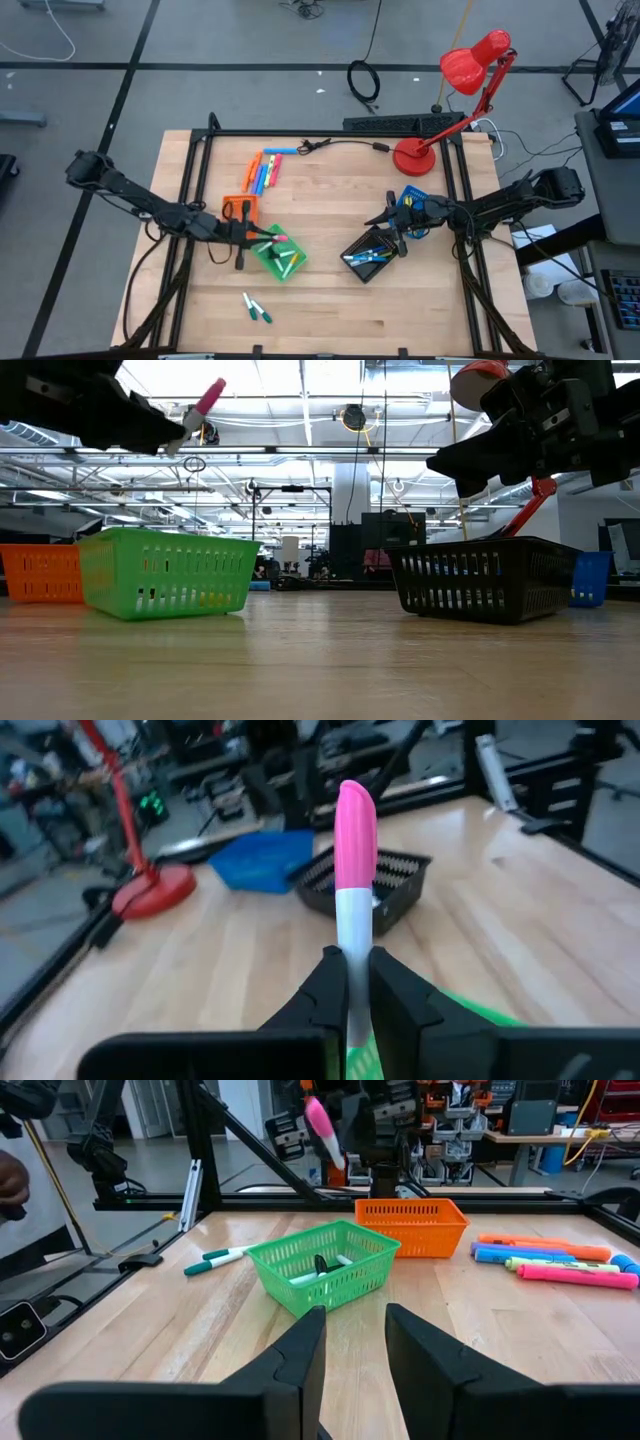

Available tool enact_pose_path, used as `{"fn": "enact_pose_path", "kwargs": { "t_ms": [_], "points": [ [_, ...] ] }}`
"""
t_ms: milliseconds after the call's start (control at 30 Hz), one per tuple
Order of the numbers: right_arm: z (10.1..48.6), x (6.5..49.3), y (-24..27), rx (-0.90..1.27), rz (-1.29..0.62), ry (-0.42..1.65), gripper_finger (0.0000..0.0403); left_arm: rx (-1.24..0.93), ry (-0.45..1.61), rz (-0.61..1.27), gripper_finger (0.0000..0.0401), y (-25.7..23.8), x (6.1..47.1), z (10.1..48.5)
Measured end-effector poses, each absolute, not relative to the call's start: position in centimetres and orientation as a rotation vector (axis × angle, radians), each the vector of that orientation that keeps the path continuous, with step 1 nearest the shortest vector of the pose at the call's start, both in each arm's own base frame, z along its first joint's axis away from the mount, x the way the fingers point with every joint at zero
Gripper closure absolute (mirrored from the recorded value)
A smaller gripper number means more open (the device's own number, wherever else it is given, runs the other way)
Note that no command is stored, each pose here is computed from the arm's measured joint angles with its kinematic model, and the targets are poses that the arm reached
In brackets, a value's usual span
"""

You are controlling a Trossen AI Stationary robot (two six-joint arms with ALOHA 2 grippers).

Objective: Pick & Place Markers
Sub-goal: Put the small pink highlighter pen into the green basket

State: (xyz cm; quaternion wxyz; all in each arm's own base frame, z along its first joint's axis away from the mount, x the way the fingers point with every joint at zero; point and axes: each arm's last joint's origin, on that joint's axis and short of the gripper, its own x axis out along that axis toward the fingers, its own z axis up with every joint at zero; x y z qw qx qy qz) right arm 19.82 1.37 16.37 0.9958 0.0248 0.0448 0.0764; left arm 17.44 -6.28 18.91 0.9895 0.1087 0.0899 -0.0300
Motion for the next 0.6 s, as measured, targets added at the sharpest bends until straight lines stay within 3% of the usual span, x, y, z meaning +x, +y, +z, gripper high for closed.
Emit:
{"fn": "enact_pose_path", "kwargs": {
  "t_ms": [600],
  "points": [
    [16.4, 19.8, 1.4, 0.05, 0.153, 0.09, 0.031, -0.011, 0.505, 0.058, 0.0377, -6.7, 16.9, 16.8]
  ]
}}
